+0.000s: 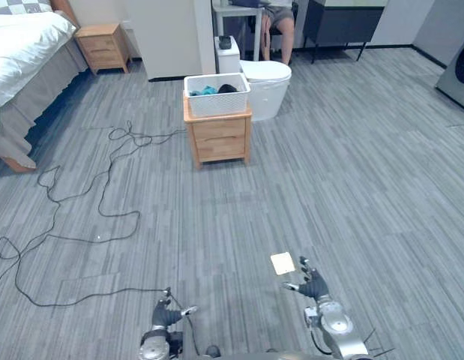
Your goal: Pick up the laundry basket with both hands and put the clothes into the washing machine.
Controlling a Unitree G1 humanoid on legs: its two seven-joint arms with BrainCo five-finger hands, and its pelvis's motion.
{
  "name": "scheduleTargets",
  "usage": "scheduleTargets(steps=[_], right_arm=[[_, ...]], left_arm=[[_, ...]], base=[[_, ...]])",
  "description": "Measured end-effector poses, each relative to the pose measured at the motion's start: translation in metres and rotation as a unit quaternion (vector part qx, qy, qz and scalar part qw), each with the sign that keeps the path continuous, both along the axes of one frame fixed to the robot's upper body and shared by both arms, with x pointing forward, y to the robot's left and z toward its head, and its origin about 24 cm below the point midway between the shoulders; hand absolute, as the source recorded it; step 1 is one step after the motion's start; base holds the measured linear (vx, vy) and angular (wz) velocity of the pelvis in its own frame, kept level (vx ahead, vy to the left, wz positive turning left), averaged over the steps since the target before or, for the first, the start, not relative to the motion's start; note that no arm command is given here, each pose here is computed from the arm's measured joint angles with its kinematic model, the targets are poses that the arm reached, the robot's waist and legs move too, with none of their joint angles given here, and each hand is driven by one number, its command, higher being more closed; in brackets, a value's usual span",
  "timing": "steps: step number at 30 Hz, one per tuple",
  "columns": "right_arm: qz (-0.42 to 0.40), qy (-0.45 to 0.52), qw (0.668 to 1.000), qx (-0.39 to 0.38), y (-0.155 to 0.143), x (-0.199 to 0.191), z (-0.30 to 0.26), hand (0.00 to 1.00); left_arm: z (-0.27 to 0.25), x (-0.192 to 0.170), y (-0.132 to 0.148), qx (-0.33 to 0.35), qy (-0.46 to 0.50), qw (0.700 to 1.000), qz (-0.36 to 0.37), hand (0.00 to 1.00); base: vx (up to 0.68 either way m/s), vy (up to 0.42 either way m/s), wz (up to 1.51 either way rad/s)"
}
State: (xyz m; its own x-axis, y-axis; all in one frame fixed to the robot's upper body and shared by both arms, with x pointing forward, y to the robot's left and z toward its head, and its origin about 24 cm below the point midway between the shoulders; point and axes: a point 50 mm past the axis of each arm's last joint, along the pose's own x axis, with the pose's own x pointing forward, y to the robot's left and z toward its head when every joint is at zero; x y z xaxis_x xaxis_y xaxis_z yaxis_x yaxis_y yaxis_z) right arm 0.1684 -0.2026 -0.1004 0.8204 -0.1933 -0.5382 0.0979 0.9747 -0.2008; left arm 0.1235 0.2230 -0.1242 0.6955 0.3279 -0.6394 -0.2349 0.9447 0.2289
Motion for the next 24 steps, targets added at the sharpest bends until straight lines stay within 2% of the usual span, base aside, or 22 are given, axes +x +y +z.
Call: scheduleTargets(steps=[4,13,24], right_arm=[[-0.040,0.028,0.999,0.004,-0.016,-0.011,-0.007,0.00],[-0.083,0.039,0.996,0.013,-0.031,-0.017,-0.011,0.00],[-0.083,0.015,0.996,0.013,-0.030,0.002,-0.003,0.00]], left_arm=[[0.002,-0.003,0.012,0.004,-0.003,1.000,0.024,0.00],[0.004,0.000,0.012,0.004,-0.011,1.000,0.022,0.00],[0.011,0.007,0.005,-0.010,-0.041,0.999,0.027,0.00]], base=[[0.04,-0.017,0.04],[0.11,-0.014,0.05],[0.03,0.011,-0.22]])
